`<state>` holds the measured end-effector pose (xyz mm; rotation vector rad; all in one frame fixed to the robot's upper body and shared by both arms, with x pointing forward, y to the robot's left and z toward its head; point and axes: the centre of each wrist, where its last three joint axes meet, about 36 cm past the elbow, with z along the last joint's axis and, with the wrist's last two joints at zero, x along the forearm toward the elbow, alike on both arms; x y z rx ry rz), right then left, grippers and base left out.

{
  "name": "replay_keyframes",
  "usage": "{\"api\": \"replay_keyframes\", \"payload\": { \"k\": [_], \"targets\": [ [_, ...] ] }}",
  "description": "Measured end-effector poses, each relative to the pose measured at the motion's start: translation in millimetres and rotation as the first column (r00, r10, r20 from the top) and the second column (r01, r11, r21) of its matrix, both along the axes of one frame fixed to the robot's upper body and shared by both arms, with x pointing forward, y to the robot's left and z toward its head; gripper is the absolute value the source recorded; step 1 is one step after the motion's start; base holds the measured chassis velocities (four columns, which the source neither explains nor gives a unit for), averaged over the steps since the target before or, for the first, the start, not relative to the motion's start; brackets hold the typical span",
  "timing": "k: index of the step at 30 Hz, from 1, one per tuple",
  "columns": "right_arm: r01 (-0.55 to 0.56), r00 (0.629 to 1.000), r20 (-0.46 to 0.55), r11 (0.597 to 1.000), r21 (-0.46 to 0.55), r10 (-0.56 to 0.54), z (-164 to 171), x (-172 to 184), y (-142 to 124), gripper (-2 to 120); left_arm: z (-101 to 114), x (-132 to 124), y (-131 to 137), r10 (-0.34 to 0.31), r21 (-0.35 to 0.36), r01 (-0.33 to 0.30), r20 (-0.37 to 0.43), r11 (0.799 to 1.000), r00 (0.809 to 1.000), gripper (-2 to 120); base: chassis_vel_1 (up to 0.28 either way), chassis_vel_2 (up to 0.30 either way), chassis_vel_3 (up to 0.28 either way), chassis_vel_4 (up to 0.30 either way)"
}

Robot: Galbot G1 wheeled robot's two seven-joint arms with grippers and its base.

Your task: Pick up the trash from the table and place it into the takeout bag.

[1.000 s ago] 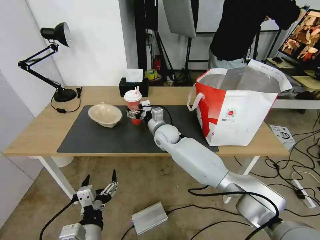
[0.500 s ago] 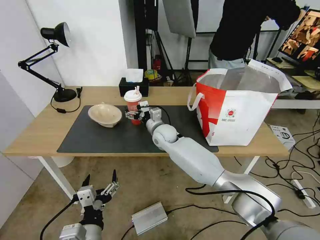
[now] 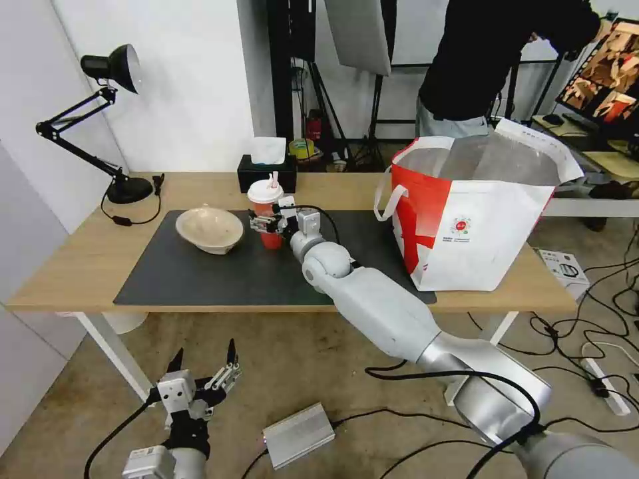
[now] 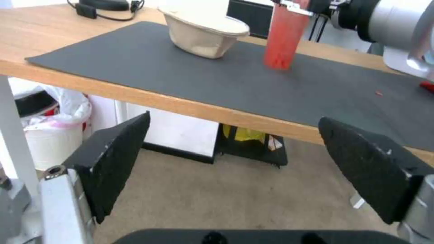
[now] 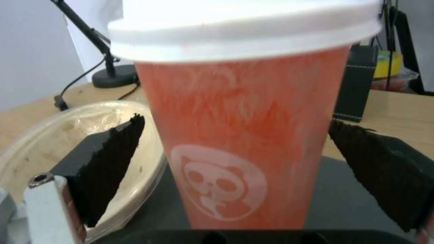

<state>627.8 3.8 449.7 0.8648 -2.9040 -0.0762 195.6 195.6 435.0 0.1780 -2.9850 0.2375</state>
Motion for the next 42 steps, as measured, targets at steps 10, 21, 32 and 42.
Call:
{"api": "replay_keyframes", "payload": {
  "k": [10, 21, 32, 42],
  "targets": [
    [-0.007, 1.000, -0.028, 1.000, 0.000, 0.007, -10, 4, 5, 100, -1, 0, 0, 0.000, -0.001, 0.000, 0.001, 1.000, 1.000, 100, 0.000, 0.000, 0.000, 0.000],
    [0.003, 0.999, -0.040, 1.000, -0.001, -0.003, -17, 3, 3, 88, 1, 0, -1, -0.004, -0.004, 0.004, 0.002, 1.000, 1.000, 100, 0.000, 0.000, 0.000, 0.000],
    [0.010, 0.999, -0.044, 1.000, -0.001, -0.010, -25, -5, -10, 46, 1, 1, -1, -0.003, -0.004, 0.003, 0.010, 1.000, 1.000, 100, 0.000, 0.000, 0.000, 0.000],
    [0.012, 1.000, -0.024, 1.000, 0.008, -0.011, -24, -15, -24, 14, 0, 1, -1, -0.004, -0.005, 0.004, 0.008, 1.000, 1.000, 100, 0.000, 0.000, 0.000, 0.000]
  ]
}}
